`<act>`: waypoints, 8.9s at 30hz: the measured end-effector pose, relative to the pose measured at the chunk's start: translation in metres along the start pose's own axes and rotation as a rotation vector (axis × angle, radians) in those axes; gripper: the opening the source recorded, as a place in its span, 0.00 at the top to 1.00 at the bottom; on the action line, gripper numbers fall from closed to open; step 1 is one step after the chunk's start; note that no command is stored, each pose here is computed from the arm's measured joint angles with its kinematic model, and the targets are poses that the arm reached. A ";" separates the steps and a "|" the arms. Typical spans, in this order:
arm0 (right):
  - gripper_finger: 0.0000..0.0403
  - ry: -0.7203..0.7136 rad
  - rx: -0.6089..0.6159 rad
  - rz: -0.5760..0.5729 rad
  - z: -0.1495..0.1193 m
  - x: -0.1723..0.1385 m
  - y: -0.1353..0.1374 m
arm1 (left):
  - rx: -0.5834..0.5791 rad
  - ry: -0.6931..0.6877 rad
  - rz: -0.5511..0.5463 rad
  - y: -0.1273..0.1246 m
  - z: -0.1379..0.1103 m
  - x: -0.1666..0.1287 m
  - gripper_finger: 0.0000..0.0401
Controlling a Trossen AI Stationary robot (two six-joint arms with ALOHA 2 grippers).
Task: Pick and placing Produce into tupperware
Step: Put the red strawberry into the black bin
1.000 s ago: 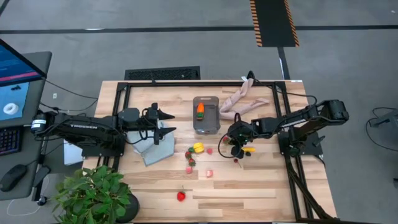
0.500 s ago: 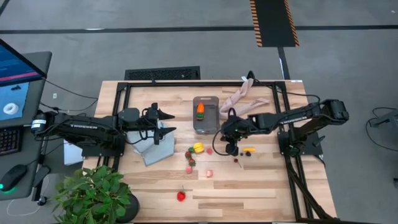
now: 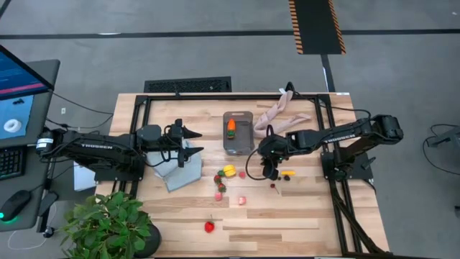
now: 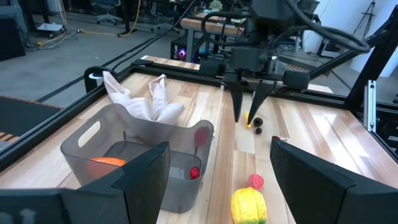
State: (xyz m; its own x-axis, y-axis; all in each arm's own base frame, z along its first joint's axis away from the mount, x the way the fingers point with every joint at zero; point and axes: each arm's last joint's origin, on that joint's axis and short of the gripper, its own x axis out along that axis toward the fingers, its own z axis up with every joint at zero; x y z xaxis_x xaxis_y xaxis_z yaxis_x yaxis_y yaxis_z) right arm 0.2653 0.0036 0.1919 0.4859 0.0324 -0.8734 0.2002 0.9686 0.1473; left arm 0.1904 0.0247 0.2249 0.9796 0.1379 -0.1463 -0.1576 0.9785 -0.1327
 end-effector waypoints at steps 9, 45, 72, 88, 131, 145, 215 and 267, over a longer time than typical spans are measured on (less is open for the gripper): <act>0.52 0.008 0.032 -0.127 -0.002 0.000 -0.007 | 0.000 0.000 0.000 0.000 0.000 0.000 0.33; 0.45 0.021 0.154 -0.209 -0.026 0.067 -0.042 | 0.000 -0.004 -0.001 0.000 0.000 0.001 0.33; 0.42 -0.002 0.494 -0.017 -0.021 0.059 -0.019 | -0.008 -0.018 -0.002 0.000 -0.001 0.007 0.33; 0.37 -0.084 0.568 -0.074 -0.014 0.057 -0.035 | -0.009 -0.019 -0.001 0.000 -0.001 0.007 0.33; 0.98 -0.016 0.488 -0.128 -0.030 0.053 0.004 | -0.009 -0.018 0.000 0.000 -0.001 0.007 0.33; 0.98 -0.140 0.376 -0.187 0.004 0.003 0.034 | -0.010 -0.019 -0.001 0.000 -0.001 0.006 0.33; 0.64 -0.089 0.426 -0.310 -0.019 0.069 -0.005 | -0.030 -0.022 -0.002 0.000 -0.001 0.006 0.33; 0.63 -0.382 0.343 -0.176 0.058 -0.007 -0.049 | -0.027 -0.040 -0.004 0.000 0.001 0.006 0.33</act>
State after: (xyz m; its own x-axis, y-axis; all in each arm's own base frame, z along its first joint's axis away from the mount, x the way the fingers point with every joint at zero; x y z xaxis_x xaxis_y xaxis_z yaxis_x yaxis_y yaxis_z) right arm 0.3016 -0.0588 0.2177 0.6818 -0.2769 -0.6771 0.5414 0.8135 0.2125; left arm 0.1969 0.0255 0.2251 0.9843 0.1403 -0.1068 -0.1563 0.9747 -0.1596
